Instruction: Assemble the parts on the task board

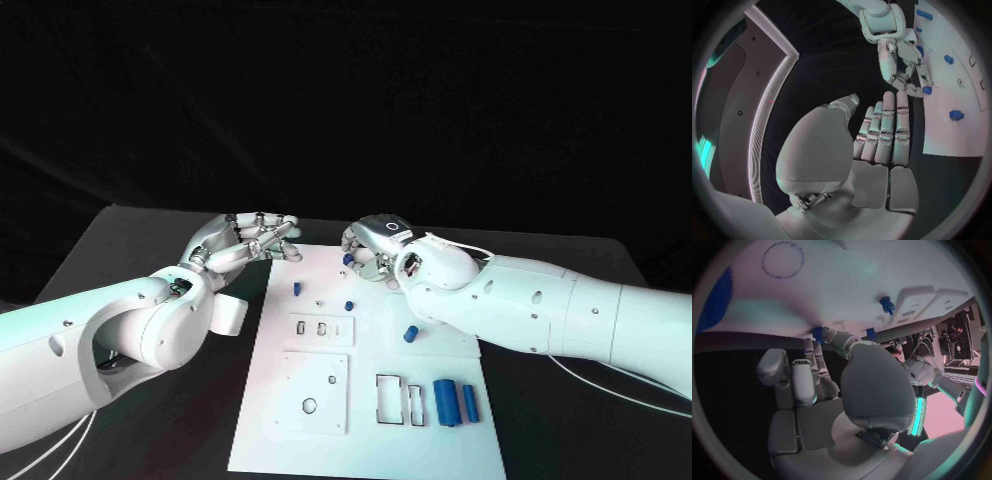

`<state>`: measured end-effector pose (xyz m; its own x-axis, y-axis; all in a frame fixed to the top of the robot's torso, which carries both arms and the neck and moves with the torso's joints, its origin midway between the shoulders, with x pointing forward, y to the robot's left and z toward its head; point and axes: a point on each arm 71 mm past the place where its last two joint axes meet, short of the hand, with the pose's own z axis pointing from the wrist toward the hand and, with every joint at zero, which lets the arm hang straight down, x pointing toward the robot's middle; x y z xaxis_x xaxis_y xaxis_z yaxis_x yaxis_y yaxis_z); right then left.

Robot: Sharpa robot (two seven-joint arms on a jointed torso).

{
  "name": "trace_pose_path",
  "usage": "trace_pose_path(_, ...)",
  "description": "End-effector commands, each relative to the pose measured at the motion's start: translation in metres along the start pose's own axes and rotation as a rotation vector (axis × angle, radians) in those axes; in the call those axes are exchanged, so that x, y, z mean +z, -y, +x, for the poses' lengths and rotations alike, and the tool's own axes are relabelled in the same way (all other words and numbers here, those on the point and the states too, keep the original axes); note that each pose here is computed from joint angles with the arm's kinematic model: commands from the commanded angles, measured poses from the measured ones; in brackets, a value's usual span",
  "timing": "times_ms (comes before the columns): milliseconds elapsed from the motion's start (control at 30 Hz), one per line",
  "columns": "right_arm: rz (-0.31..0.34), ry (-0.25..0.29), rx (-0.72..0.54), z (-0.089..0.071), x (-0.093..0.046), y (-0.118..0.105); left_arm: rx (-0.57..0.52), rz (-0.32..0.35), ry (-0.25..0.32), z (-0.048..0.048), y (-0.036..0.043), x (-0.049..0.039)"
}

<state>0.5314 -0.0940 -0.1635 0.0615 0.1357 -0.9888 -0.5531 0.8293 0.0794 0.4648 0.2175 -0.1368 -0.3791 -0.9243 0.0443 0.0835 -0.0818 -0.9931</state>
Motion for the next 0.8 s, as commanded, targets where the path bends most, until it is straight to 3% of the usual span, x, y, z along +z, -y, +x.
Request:
trace_pose_path(33,-0.006,-0.008,0.001,0.0,-0.001,-0.001,-0.006,0.007,-0.022,0.0022,0.0014,0.0005)
trace_pose_path(167,-0.008,-0.008,0.003,-0.001,-0.006,0.0,-0.006,0.007,-0.018,0.0012,0.0013,0.0005)
trace_pose_path(467,0.022,0.01,0.029,-0.016,-0.039,0.019,-0.005,0.005,-0.009,-0.0027,0.0013,-0.0004)
trace_pose_path(633,0.08,0.047,0.125,-0.033,-0.061,0.043,-0.005,0.005,-0.007,-0.0046,0.0011,-0.0005)
trace_pose_path(800,0.165,0.017,0.178,-0.044,-0.082,0.067,-0.003,0.006,-0.004,-0.0059,0.001,-0.0004)
